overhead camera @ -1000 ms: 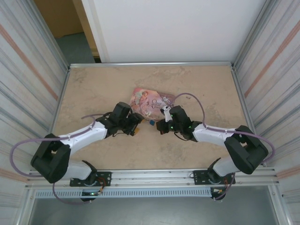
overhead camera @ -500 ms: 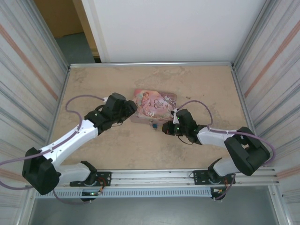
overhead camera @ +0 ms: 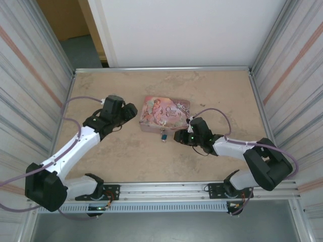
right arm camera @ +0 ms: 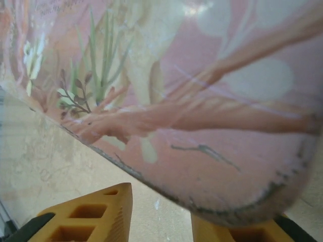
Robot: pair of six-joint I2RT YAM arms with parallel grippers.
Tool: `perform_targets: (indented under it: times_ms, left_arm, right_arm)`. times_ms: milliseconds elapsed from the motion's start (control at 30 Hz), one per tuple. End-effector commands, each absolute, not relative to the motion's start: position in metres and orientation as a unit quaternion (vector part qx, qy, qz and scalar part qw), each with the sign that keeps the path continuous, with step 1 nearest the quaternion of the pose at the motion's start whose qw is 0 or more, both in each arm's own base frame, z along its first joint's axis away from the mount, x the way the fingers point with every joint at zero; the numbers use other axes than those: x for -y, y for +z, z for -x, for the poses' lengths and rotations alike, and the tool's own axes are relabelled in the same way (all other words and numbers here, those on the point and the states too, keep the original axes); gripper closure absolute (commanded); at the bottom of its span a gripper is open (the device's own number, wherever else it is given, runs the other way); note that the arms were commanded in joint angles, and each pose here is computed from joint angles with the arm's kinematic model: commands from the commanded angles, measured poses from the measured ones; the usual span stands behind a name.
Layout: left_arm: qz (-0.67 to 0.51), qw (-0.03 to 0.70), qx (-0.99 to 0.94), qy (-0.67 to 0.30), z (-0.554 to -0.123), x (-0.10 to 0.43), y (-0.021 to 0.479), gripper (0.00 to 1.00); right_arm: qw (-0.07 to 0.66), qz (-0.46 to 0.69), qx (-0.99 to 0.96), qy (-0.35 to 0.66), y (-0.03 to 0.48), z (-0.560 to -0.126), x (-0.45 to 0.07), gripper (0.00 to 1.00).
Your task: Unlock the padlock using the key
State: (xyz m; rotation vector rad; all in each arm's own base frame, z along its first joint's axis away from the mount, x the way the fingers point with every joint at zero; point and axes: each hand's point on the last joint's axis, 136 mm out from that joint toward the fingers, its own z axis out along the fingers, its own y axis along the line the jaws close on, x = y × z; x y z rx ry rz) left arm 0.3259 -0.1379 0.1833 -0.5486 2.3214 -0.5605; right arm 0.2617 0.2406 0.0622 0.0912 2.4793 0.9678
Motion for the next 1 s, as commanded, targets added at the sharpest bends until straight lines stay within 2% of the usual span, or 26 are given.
perform_targets:
  times_ms: [0,167,367,633,967]
  left_arm:
    - [0.155,0.314,-0.899,-0.263,-0.326,0.148,0.175,0.30]
    - [0.079,0.277,-0.902,-0.323,-0.339,0.171,0.166,0.26]
    - [0.024,0.231,-0.910,-0.343,-0.359,0.195,0.145,0.27]
    - [0.033,0.186,-0.929,-0.319,-0.371,0.197,0.106,0.33]
    - [0.044,0.147,-0.949,-0.276,-0.338,0.188,0.067,0.37]
  right_arm:
    - [0.267,-0.006,-0.896,0.355,0.082,-0.269,-0.243,0.52]
    - [0.262,0.011,-0.889,0.375,0.088,-0.273,-0.250,0.35]
    - [0.274,0.019,-0.883,0.382,0.093,-0.282,-0.251,0.26]
    - [0.282,0.036,-0.880,0.379,0.094,-0.291,-0.250,0.25]
    - [0.313,0.069,-0.862,0.392,0.109,-0.315,-0.248,0.24]
